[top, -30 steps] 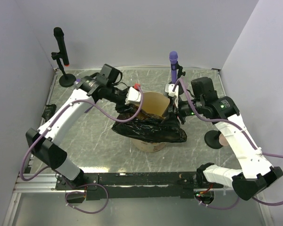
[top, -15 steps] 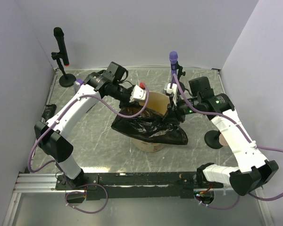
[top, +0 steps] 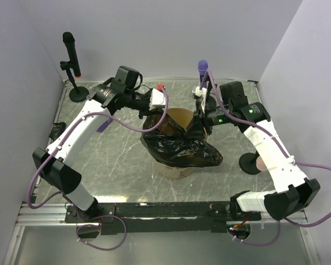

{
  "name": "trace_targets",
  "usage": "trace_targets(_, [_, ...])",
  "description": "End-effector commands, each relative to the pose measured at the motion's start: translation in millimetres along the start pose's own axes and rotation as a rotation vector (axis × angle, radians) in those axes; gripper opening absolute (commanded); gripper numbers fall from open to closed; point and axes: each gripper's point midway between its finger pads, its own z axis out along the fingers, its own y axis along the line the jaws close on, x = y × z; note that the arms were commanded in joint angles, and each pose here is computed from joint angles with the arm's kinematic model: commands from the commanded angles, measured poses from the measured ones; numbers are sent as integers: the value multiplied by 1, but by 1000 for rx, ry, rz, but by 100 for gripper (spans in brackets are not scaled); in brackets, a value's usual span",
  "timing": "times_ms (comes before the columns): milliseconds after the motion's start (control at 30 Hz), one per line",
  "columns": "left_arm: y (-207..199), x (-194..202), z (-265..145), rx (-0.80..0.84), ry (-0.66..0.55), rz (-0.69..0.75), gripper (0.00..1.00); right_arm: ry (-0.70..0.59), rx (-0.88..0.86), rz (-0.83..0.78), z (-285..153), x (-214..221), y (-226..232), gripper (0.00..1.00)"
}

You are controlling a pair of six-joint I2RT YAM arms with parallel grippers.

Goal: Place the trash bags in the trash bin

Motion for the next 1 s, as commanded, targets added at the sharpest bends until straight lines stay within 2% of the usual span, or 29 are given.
trace_targets(0, [6, -19, -8, -42, -50, 20, 1, -86, -17, 6, -4, -33, -4, 52])
trace_targets(167, [11, -18, -6, -61, -49, 12, 1, -78, -26, 23, 0, -30, -7, 51])
trace_targets(300, [17, -19, -5, -84, -53, -11, 1, -75, -26, 28, 1, -26, -8, 41])
trace_targets(500, [34, -13, -5, -146, -55, -70, 1, -32, 66, 34, -2, -14, -24, 38])
trace_targets(700, [51, 4, -3, -200, -27, -129, 1, -9, 152, 60, -14, -2, -42, 20])
trace_targets(833, [63, 17, -2, -270, -15, -180, 1, -12, 215, 92, -24, 7, -55, 0])
trace_targets(967, [68, 22, 0, -308, -9, -216, 1, -60, 246, 147, -34, 5, -61, 0])
